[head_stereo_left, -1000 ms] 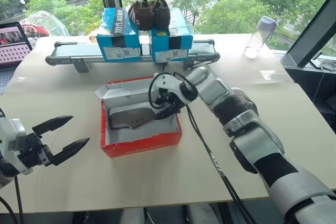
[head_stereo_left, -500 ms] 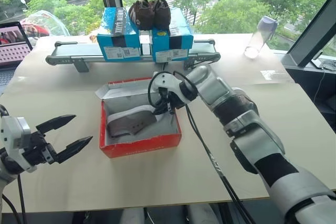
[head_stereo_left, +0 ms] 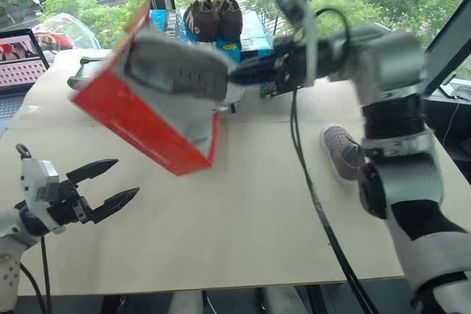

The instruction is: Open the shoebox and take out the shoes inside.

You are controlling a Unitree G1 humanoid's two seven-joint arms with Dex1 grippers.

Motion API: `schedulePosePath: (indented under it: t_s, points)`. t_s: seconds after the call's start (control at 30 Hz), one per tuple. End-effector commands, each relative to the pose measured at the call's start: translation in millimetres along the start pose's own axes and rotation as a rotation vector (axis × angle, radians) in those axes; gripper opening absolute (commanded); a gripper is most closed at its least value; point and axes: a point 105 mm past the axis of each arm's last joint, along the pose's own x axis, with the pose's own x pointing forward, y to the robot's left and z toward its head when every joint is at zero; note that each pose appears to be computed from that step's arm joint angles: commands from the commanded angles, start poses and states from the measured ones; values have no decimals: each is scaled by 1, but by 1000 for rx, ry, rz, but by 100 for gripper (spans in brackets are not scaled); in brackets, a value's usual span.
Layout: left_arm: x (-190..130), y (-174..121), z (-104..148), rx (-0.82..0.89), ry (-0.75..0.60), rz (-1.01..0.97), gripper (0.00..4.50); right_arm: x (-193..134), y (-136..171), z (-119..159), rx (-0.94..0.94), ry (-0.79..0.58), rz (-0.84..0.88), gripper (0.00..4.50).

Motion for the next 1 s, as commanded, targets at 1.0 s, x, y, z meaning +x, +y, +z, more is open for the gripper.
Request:
schedulePosePath:
  t_s: [1.0]
  points:
    - [-5, 3, 6, 50, 27, -49, 450, -58, -42, -77, 779, -266, -304, 73]
